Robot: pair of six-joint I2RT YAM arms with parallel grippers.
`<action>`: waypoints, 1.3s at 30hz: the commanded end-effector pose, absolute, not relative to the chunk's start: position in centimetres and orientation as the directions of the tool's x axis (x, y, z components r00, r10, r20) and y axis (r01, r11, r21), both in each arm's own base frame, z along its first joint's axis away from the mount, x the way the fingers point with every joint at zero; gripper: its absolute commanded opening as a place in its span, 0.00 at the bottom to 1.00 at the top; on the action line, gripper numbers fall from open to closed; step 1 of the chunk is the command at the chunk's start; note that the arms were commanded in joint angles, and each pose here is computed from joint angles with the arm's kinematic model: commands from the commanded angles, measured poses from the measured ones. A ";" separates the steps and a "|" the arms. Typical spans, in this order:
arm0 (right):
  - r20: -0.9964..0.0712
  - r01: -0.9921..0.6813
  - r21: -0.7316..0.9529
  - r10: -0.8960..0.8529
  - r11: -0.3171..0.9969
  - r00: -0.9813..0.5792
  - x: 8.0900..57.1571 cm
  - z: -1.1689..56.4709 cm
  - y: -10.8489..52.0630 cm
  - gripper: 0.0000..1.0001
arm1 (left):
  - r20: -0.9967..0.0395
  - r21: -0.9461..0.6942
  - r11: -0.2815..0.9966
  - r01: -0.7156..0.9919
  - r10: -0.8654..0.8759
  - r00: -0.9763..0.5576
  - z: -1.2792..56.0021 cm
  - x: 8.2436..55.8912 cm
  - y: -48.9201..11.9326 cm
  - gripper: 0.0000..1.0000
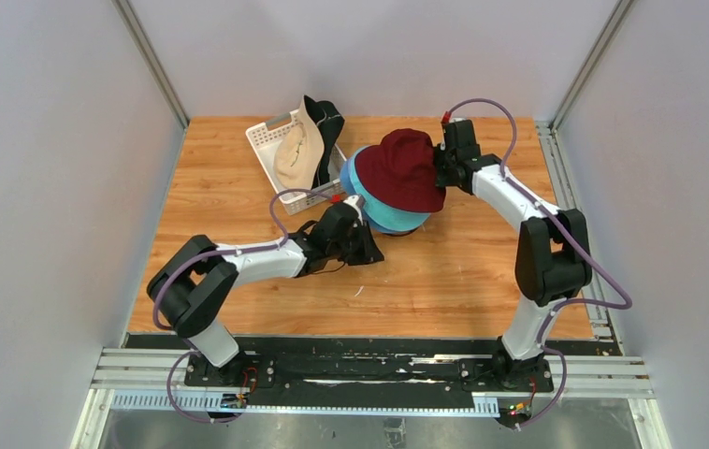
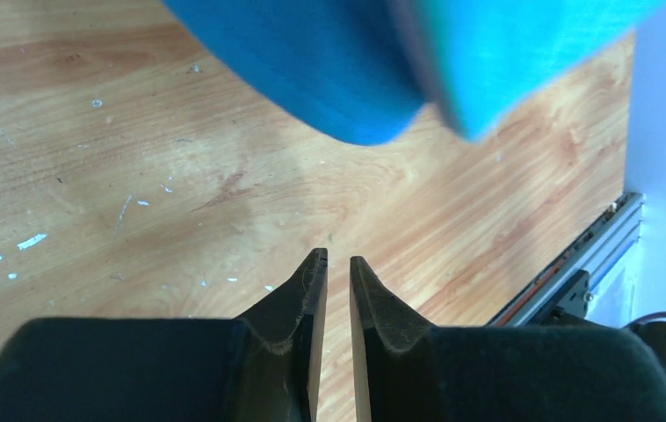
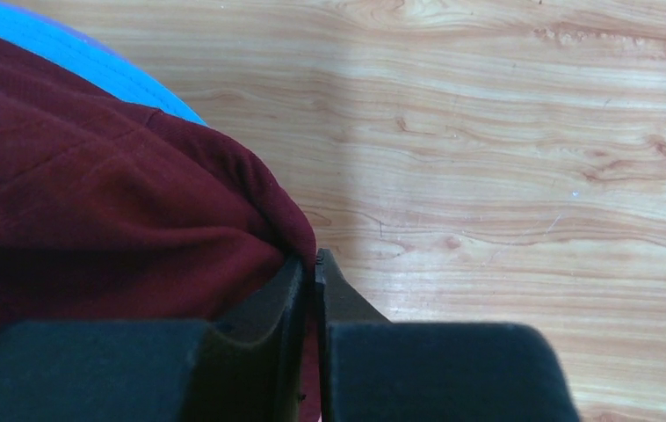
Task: Stack the hats
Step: Stack the hat on the hat.
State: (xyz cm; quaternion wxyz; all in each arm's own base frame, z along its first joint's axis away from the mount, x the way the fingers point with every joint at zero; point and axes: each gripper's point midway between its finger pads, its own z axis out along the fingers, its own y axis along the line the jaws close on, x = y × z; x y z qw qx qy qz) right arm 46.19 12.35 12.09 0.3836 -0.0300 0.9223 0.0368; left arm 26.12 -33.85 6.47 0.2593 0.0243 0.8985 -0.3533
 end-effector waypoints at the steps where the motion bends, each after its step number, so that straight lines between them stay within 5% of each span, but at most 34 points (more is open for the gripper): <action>1: -0.630 -0.063 -0.037 -0.072 0.997 -0.774 42.5 10.3 11.0 0.11 | -0.543 -0.598 0.760 0.255 -0.150 -0.826 8.8 26.6 -33.0 0.20; 6: -0.688 -0.039 -0.047 -0.061 0.998 -0.723 42.2 13.5 10.2 0.43 | -0.557 -0.592 0.762 0.262 -0.152 -0.816 9.6 26.4 -32.5 0.20; 11: -0.741 -0.007 -0.061 -0.050 0.998 -0.670 42.0 16.5 9.1 0.56 | -0.586 -0.561 0.788 0.255 -0.160 -0.795 10.6 26.3 -31.1 0.20; 29: -0.864 -0.034 0.009 -0.010 0.999 -0.504 36.2 23.9 7.9 0.59 | -0.851 -0.391 0.905 0.169 -0.286 -0.440 21.7 29.9 -22.8 0.25; 32: -0.882 -0.088 0.046 -0.001 0.995 -0.472 34.6 24.7 8.9 0.59 | -0.849 -0.432 0.879 0.204 -0.320 -0.420 22.5 31.6 -23.7 0.34; 39: -0.911 -0.248 0.108 -0.004 0.963 -0.412 32.1 25.6 11.9 0.59 | -0.809 -0.563 0.772 0.294 -0.444 -0.384 24.4 36.0 -24.5 0.35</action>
